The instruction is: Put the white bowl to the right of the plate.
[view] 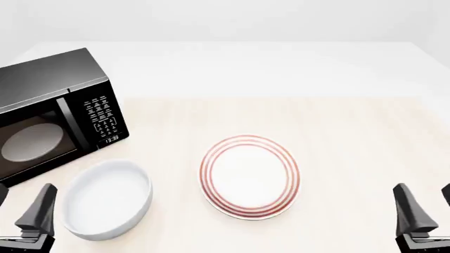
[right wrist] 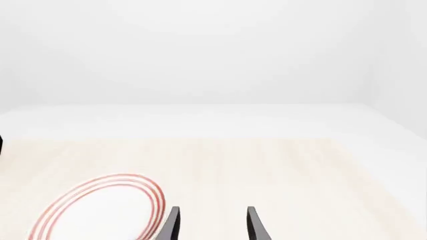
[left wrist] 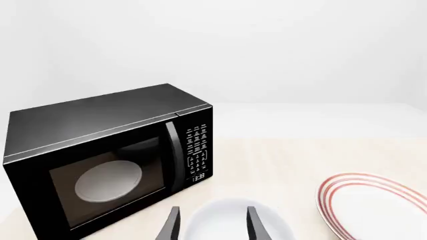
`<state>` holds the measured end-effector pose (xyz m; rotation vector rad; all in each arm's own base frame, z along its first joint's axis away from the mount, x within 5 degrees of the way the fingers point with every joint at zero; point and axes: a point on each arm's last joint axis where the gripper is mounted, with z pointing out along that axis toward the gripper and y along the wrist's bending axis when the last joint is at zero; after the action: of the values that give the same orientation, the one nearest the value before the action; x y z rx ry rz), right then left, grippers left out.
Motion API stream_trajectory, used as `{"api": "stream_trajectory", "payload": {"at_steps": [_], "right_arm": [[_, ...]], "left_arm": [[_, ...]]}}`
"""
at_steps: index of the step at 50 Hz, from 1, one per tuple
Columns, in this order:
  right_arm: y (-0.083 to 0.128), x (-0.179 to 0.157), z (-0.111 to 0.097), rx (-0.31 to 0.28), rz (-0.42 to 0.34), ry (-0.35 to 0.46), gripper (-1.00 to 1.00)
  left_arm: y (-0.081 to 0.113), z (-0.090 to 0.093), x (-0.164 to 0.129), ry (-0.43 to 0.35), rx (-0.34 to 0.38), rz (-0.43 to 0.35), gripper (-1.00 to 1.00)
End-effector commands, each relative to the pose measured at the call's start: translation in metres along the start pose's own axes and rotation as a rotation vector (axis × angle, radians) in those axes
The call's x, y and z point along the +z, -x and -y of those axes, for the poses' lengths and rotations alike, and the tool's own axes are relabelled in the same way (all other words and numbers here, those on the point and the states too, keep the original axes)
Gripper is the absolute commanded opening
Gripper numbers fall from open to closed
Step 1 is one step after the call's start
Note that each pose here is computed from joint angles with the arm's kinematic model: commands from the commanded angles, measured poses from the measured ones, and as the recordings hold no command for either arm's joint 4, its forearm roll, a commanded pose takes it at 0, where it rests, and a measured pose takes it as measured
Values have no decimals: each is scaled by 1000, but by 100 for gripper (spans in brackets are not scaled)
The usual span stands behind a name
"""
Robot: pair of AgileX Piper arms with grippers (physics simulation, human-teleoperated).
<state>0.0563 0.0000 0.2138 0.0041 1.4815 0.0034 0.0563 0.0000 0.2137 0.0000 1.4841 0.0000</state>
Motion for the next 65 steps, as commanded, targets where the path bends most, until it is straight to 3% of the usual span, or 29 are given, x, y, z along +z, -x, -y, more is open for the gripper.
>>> {"api": "stream_trajectory", "payload": {"at_steps": [1,8,11,14,16,19,22,25,28,30,32,38,42,47,65], "right_arm": [[0,0,0,-5,-5,4,100],[1,1,-1,-30,1,13,100],[12,-1,-1,0,25,25,100],[19,1,-2,-25,17,28,100],[40,3,-4,-15,40,65,100],[52,14,-7,-61,34,104,100],[73,29,-11,-40,28,129,100],[95,41,-16,-83,34,166,100],[105,54,-22,-103,29,209,100],[106,70,-25,-93,-20,211,100],[111,76,-31,-112,-10,244,100],[118,125,-53,-103,-127,306,100],[124,136,-65,-108,-137,350,100],[126,169,-93,-101,-215,419,100],[121,216,-186,-152,-301,636,100]], "left_arm": [[1,0,0,0,0,-1,100],[1,0,0,0,0,-1,100],[1,0,0,0,0,-1,100],[1,0,0,0,0,-1,100],[1,0,0,0,0,-1,100],[1,0,0,0,0,-1,100],[1,0,0,0,0,-1,100],[1,0,0,0,0,-1,100],[1,0,0,0,0,-1,100],[1,0,0,0,0,-1,100],[1,0,0,0,0,-1,100],[1,0,0,0,0,-1,100],[1,0,0,0,0,-1,100],[1,0,0,0,0,-1,100],[1,0,0,0,0,-1,100]]}}
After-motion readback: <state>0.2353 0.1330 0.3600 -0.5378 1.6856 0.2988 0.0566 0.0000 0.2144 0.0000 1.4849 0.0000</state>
